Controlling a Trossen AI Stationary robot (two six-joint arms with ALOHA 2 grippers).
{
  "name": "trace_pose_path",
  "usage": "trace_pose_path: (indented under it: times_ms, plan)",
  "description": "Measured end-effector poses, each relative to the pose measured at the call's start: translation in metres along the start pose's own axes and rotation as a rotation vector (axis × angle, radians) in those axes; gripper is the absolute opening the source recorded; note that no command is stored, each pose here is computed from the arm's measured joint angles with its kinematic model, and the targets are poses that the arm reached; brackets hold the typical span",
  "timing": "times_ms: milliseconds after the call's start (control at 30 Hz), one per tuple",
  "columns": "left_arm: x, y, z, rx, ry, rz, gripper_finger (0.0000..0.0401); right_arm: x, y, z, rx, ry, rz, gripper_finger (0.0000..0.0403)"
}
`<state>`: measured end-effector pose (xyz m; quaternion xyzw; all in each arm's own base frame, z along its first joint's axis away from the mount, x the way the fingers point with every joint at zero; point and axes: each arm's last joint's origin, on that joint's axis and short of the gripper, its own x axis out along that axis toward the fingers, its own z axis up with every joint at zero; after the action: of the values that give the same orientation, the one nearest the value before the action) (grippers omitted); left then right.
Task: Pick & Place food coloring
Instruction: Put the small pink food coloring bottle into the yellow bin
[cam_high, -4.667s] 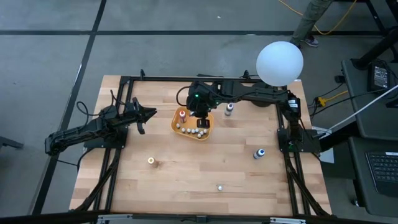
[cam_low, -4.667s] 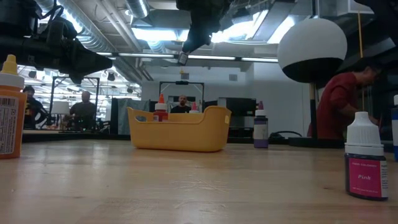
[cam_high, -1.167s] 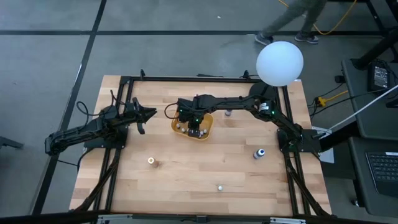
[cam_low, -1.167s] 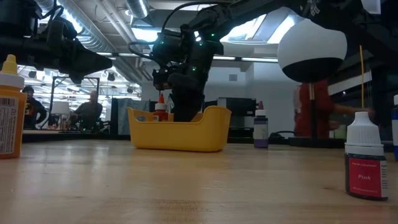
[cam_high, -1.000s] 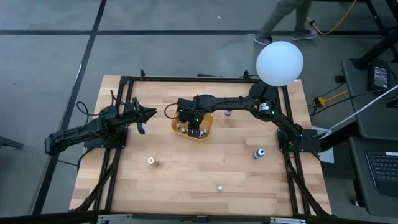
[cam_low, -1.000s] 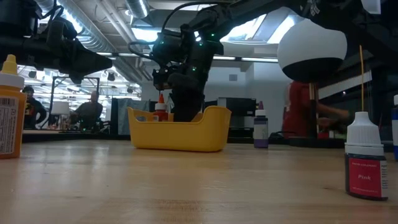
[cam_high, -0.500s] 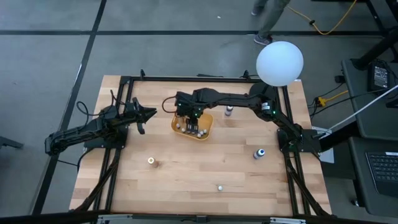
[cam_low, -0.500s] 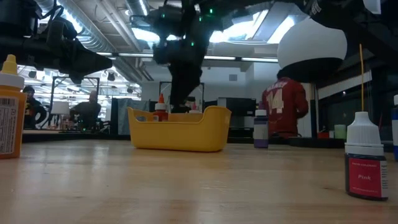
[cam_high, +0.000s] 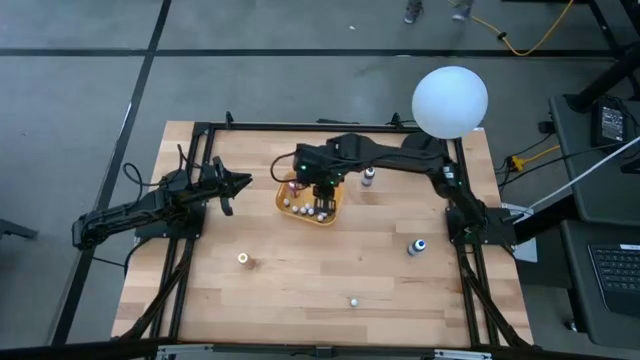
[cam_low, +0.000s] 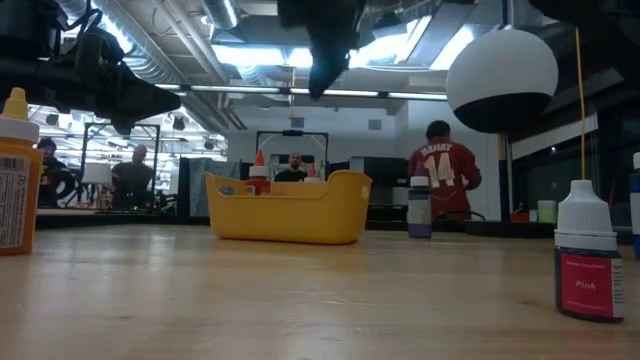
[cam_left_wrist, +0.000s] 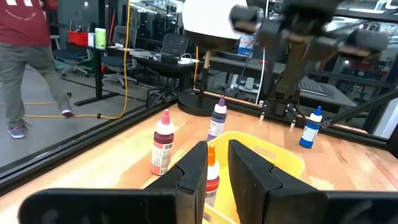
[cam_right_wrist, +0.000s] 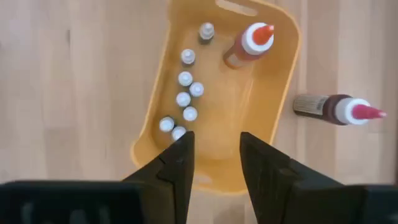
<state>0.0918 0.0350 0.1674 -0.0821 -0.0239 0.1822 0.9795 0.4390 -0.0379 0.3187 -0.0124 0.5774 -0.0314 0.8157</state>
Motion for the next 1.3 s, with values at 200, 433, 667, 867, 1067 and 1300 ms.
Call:
trace_pose_path:
  times_ms: [200,433,667,867,1067,1300]
  plan:
    - [0.0,0.0,0.0,0.0,0.0,0.0,0.0058,-0.043,0.033,-0.007,-0.026,-0.082,0.023,0.0119]
    - [0.0,0.0,0.0,0.0,0.0,0.0,0.006,-0.069,0.077,-0.023,-0.147,-0.078,-0.054,0.011]
    - [0.0,0.0,0.0,0.0,0.002,0.0,0.0058,-0.084,0.151,-0.052,-0.252,0.001,-0.027,0.0105]
    - [0.0,0.0,0.0,0.0,-0.001,0.0,0.0059,-0.092,0.224,-0.081,-0.386,-0.091,-0.062,0.0104]
    - [0.0,0.0,0.0,0.0,0.0,0.0,0.0059,-0.07,0.244,-0.095,-0.38,-0.217,0.153,0.0102]
    - [0.0,0.0,0.0,0.0,0.0,0.0,0.0058,-0.031,0.223,-0.13,-0.407,-0.193,0.148,0.0095]
